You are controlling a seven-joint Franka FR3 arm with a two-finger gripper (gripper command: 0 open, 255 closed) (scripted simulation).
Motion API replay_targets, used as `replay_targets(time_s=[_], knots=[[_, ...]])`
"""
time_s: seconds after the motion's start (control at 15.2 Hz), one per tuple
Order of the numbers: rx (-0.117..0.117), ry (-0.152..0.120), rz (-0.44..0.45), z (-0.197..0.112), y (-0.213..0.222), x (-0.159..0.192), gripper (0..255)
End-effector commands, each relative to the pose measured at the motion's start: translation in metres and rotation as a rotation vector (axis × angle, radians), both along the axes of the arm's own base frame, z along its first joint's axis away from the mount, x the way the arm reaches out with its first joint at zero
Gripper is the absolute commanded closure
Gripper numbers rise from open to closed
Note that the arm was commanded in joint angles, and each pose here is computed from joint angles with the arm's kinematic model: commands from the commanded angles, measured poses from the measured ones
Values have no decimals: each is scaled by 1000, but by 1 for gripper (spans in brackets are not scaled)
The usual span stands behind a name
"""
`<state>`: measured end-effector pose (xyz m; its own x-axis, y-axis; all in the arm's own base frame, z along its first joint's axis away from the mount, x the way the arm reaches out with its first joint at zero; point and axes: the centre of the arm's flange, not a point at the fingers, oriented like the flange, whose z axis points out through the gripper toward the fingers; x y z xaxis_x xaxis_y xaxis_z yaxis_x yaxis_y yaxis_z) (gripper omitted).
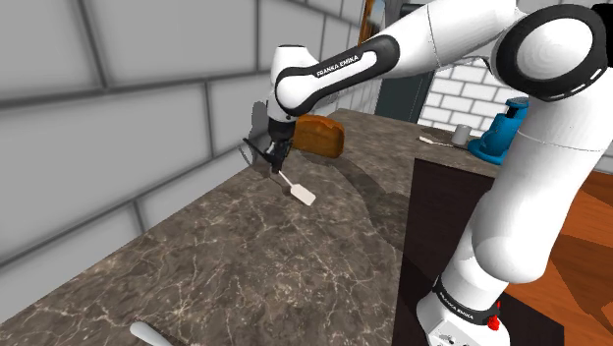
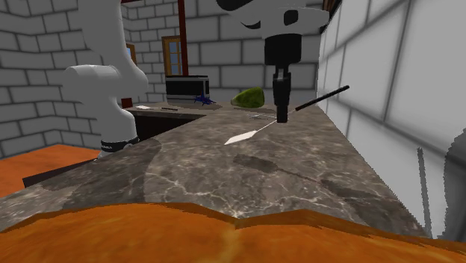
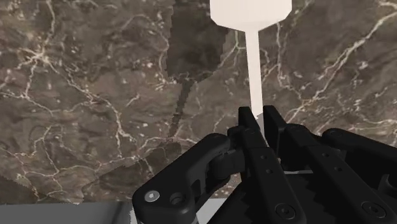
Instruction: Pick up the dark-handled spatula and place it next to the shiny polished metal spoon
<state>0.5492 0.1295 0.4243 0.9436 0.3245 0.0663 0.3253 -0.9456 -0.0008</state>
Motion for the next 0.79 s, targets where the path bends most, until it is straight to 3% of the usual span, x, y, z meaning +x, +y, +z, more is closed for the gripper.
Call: replay_targets(time_s=[0.0,0.73], knots=[[0,0,-1,0,19,-17,255],[0,0,-1,0,129,-112,255]])
